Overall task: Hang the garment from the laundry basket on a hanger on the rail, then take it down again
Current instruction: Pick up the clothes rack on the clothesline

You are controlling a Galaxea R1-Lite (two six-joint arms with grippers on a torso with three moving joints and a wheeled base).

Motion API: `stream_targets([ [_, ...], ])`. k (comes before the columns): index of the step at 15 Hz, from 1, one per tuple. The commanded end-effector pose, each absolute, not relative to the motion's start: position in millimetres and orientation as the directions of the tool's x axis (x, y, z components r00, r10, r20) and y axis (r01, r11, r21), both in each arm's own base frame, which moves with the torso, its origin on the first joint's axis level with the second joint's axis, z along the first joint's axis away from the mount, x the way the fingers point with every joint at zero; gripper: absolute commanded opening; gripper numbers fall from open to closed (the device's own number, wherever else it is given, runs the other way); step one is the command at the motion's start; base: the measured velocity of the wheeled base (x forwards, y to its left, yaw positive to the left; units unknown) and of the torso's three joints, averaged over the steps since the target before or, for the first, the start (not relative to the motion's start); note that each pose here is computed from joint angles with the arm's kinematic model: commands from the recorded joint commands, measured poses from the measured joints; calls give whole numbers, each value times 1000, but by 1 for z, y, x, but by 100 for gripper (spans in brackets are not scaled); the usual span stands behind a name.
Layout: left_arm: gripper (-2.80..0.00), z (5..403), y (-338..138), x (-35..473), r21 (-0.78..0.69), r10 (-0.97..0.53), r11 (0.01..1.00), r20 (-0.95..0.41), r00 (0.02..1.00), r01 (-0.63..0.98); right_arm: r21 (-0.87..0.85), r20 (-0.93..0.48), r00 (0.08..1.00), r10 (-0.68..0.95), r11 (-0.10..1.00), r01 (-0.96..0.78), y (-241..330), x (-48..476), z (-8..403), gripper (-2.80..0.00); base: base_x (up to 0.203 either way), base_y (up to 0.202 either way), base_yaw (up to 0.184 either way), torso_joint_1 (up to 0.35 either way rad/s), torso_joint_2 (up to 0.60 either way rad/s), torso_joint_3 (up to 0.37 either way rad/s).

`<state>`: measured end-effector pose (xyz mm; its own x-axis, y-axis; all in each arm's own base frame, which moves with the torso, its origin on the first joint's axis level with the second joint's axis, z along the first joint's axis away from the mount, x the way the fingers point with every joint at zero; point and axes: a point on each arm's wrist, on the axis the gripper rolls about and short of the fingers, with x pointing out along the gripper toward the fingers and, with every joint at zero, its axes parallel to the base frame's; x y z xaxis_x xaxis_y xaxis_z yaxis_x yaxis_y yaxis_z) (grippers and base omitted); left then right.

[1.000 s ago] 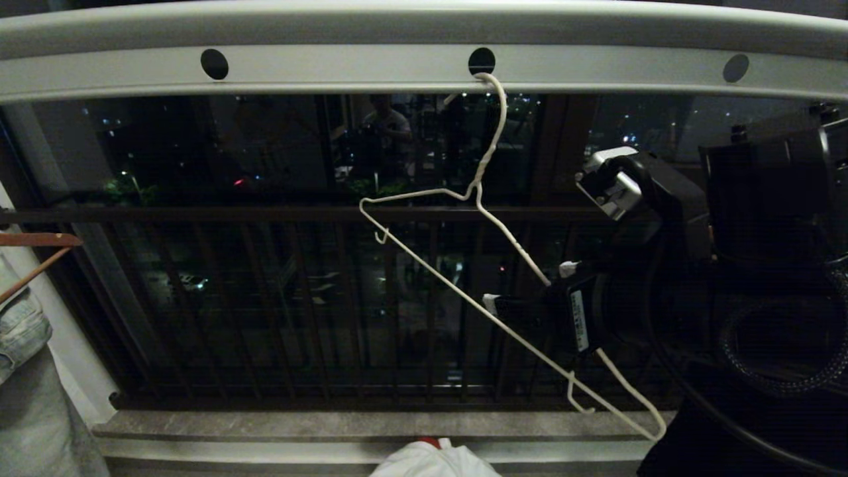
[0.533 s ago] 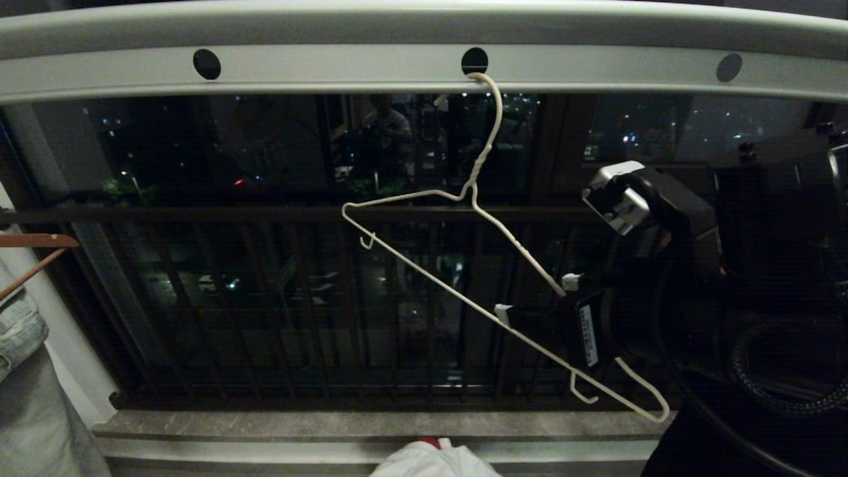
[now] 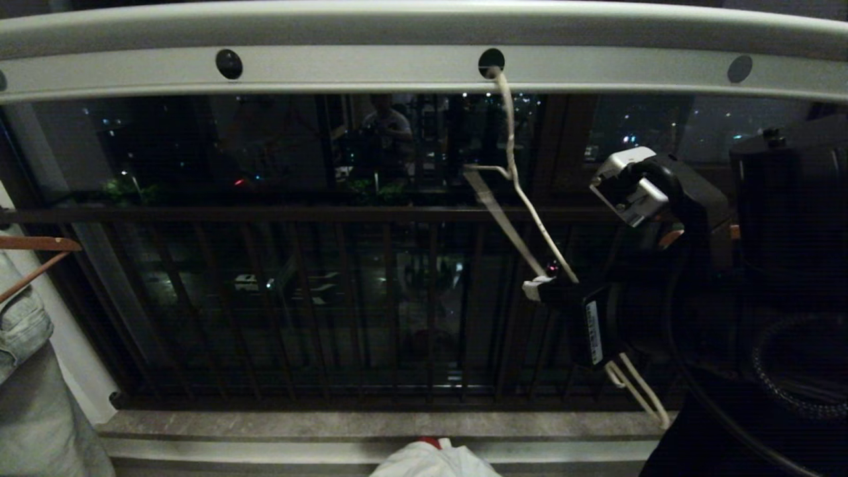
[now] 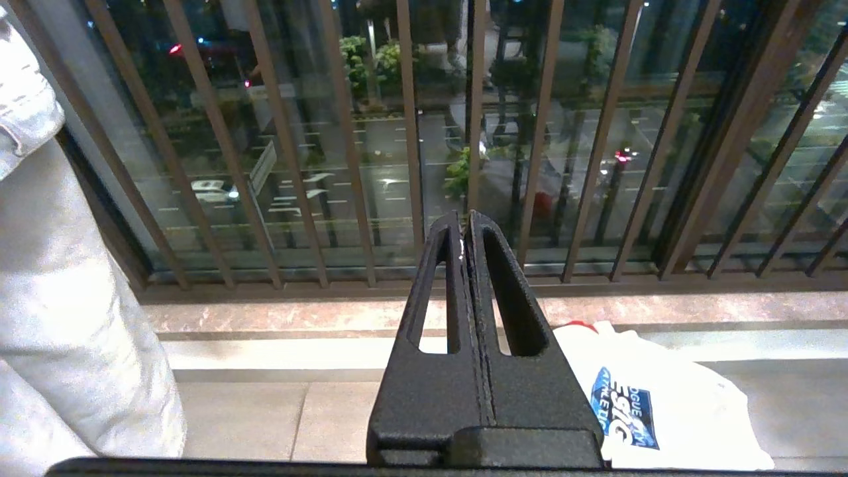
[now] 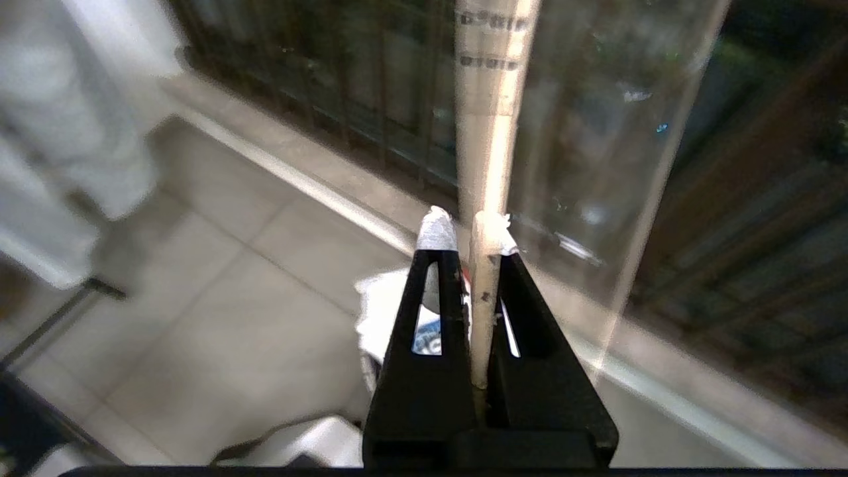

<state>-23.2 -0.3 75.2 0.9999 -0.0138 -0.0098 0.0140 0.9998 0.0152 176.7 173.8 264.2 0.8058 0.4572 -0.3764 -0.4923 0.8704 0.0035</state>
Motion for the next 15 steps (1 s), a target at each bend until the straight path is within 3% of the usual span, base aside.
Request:
stream_targets([
  [1, -280, 75, 0, -23, 15, -14, 1000, -11, 1000, 14, 3, -378, 806, 455, 871, -491, 174, 177, 264, -280, 0, 0, 0, 0, 0, 0],
  [15, -280, 75, 0, -23, 15, -14, 1000, -11, 1000, 14, -6, -342, 815, 468, 866, -500, 164, 166, 274, -280, 0, 0, 0, 0, 0, 0],
])
